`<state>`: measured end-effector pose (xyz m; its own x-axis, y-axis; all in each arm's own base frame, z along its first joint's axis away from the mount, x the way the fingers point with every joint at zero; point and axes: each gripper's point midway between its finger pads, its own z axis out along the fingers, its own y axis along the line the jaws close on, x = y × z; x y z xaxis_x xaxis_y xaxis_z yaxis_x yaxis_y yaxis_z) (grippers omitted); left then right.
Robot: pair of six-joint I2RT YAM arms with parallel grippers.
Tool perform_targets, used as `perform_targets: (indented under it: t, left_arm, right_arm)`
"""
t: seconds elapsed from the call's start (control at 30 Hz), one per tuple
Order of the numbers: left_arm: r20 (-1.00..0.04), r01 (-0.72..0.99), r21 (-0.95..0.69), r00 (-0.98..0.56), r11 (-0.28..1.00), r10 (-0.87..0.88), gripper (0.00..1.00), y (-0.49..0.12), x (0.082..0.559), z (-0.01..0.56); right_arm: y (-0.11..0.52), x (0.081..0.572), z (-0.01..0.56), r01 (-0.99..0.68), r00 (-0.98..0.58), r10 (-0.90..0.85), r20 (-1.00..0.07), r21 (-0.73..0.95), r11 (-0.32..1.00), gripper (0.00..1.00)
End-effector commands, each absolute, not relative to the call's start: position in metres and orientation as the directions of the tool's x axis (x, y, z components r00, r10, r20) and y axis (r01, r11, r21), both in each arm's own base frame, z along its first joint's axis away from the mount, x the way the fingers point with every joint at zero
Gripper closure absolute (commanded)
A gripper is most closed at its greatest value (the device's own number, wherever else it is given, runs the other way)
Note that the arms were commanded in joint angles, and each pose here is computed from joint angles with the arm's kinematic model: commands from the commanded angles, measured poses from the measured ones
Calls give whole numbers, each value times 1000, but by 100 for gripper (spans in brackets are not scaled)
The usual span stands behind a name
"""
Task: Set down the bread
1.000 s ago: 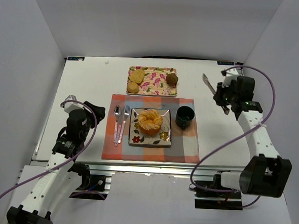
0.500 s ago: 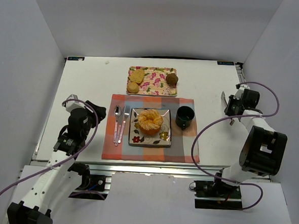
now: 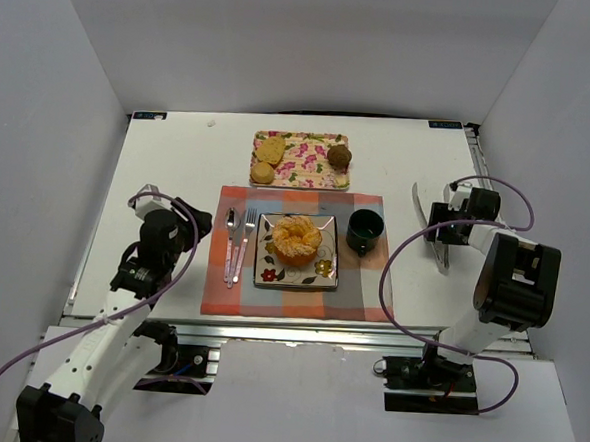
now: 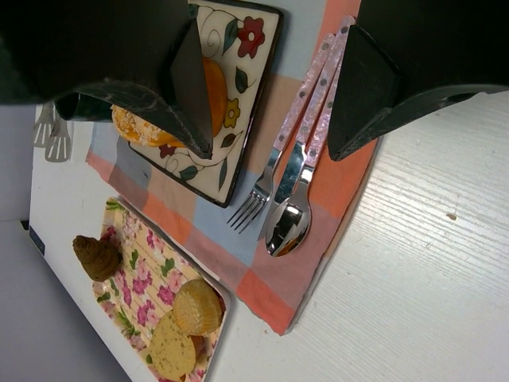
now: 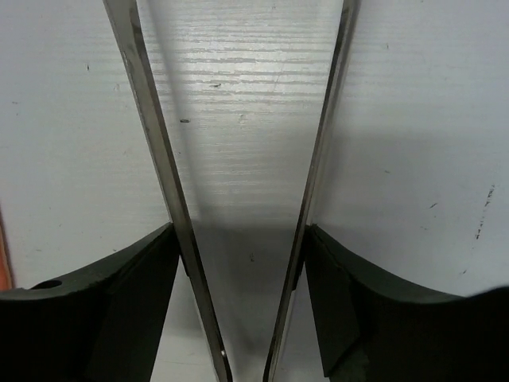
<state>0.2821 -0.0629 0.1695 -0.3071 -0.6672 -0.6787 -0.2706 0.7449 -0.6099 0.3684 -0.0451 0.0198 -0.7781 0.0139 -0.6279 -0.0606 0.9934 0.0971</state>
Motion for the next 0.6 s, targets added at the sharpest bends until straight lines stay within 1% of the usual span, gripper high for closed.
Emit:
perform_targets:
  t: [0.0,0.03,0.07,0.1,0.13,0.27,0.37,0.43,0.5,0.57]
  left_arm:
    - [-696,-236,-618,-280,750,-661,31,-63,290,189]
    - [-698,-235,-615,-281,752,-659,31,-64,290,190]
    - [-699,-235,-614,-281,753,-658,31,-64,291,191]
    - [-701,-234,-612,-282,755,-655,31,-64,291,191]
    - [-701,-235,-612,-283,756,-655,31,-64,291,191]
    - [-699,-233,-615,-281,753,-658,31,-64,292,190]
    - [-700,-228,-613,-288,756,-654,31,-66,294,191]
    - [-703,-222,-610,-291,761,-649,31,-67,295,193]
    - [-710,-219,-602,-294,768,-640,31,-67,298,196]
    - [-713,-212,-602,-292,770,-638,31,-68,300,198]
  right_arm:
    - [-49,374,36,-88,-754,-15,-657,78,993,31]
    - [-50,376,43,-89,-747,-19,-664,72,993,20]
    - [-52,385,57,-91,-732,-24,-680,63,994,11]
    - [-52,380,60,-85,-751,-21,-660,65,994,11]
    - [-55,383,73,-82,-740,-27,-673,49,995,11]
    - [-61,395,124,-109,-670,-95,-736,-29,994,11]
    - [-64,408,175,-96,-571,-117,-812,-76,993,11]
    - [-57,418,209,-98,-508,-133,-851,-97,990,11]
    - [-45,422,227,-120,-479,-146,-865,-101,988,10]
    - [-16,425,248,-202,-429,-169,-887,-88,975,11]
